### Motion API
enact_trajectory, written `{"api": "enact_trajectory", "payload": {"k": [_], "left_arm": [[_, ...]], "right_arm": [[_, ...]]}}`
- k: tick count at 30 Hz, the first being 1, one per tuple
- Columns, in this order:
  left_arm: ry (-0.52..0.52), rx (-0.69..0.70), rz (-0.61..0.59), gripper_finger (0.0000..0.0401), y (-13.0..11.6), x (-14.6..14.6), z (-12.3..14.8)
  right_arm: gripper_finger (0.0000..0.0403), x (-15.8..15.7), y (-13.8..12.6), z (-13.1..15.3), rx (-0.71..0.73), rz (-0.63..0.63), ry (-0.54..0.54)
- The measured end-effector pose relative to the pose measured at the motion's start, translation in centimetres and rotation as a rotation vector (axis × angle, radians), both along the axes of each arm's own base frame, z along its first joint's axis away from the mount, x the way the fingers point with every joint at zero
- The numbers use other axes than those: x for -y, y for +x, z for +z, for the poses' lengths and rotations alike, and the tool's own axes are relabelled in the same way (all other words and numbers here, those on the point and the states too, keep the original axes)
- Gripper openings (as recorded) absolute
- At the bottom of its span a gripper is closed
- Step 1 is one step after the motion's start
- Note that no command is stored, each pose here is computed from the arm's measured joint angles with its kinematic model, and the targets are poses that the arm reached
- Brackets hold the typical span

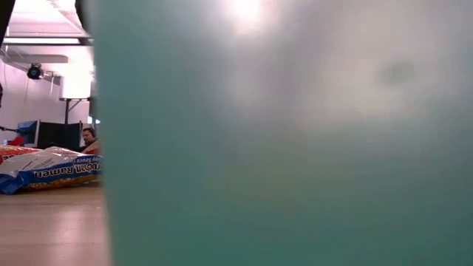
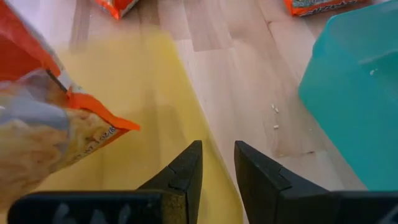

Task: Sort Maruchan noodles
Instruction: Adjust the orange noodle pack in the yellow bin

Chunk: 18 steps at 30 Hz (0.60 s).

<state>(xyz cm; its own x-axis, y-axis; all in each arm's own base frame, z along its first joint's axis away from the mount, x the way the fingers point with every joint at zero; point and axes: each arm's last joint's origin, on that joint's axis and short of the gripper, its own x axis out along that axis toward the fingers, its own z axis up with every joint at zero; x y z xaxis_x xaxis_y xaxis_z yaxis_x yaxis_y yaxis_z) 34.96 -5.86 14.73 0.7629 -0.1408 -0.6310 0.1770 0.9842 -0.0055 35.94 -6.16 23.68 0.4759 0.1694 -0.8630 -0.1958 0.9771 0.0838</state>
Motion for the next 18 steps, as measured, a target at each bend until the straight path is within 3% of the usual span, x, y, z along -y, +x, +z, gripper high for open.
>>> {"api": "enact_trajectory", "payload": {"k": [8,12,18], "left_arm": [[0.049,-0.052,-0.030,0.0075,0.7,0.0,1.1],[0.050,-0.045,-0.068,0.0075,0.8,-0.1,1.3],[0.050,-0.044,-0.069,0.0075,0.9,-0.1,1.3]], "right_arm": [[0.0008,-0.2,-0.7,1.8,0.070,0.097,-0.065],[0.0008,-0.3,-1.1,2.6,0.116,0.206,-0.137],[0.0008,-0.3,-0.9,2.4,0.124,0.271,-0.173]]}}
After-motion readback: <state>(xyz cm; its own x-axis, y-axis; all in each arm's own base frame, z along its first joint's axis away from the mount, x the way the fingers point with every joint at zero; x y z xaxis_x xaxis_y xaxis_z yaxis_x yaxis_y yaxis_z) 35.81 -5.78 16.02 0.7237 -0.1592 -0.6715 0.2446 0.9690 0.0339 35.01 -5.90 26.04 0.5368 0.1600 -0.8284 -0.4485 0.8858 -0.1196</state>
